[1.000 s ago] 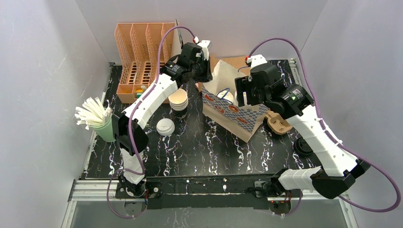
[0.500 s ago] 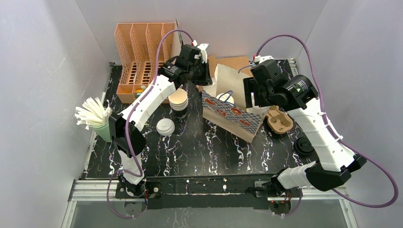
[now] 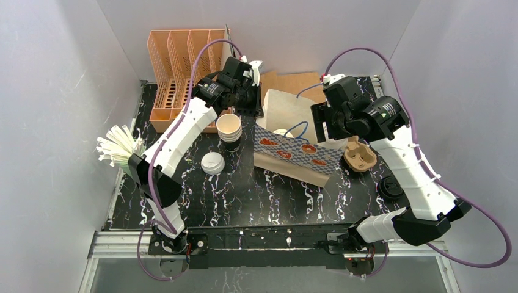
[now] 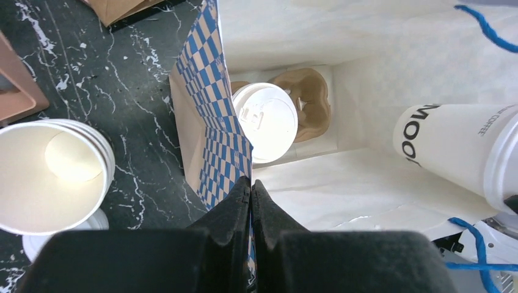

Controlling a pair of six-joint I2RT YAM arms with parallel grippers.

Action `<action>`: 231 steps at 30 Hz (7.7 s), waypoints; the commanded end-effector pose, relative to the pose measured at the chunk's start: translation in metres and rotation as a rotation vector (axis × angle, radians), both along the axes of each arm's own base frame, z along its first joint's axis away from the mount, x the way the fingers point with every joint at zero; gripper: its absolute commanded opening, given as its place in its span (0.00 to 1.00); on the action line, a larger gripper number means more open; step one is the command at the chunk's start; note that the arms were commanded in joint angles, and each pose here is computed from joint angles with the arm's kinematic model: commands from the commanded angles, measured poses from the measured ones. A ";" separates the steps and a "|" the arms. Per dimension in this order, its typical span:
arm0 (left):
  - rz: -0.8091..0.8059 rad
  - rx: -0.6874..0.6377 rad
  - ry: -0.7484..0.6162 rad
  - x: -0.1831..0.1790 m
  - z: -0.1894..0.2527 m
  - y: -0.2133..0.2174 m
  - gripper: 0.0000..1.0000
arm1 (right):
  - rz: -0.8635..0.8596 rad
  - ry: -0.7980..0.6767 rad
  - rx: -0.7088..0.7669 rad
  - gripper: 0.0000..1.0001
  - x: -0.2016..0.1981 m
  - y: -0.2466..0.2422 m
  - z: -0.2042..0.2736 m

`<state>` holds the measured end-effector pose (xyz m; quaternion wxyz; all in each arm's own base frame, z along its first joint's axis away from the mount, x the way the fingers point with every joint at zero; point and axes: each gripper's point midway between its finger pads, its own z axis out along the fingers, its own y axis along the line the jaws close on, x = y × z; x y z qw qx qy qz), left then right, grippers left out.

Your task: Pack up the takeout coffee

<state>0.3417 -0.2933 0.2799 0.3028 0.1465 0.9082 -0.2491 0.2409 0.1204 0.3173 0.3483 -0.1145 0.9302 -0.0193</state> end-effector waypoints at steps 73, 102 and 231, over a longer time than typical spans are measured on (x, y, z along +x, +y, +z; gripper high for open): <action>0.104 -0.174 0.128 0.003 0.015 0.008 0.00 | 0.187 -0.101 0.017 0.27 0.056 0.042 -0.034; -0.016 -0.157 0.268 -0.158 0.035 0.003 0.55 | 0.271 -0.117 0.249 0.28 0.072 0.093 -0.005; -0.307 -0.242 -0.492 0.092 0.054 -0.053 0.00 | 0.256 -0.392 0.333 0.24 0.117 0.091 0.010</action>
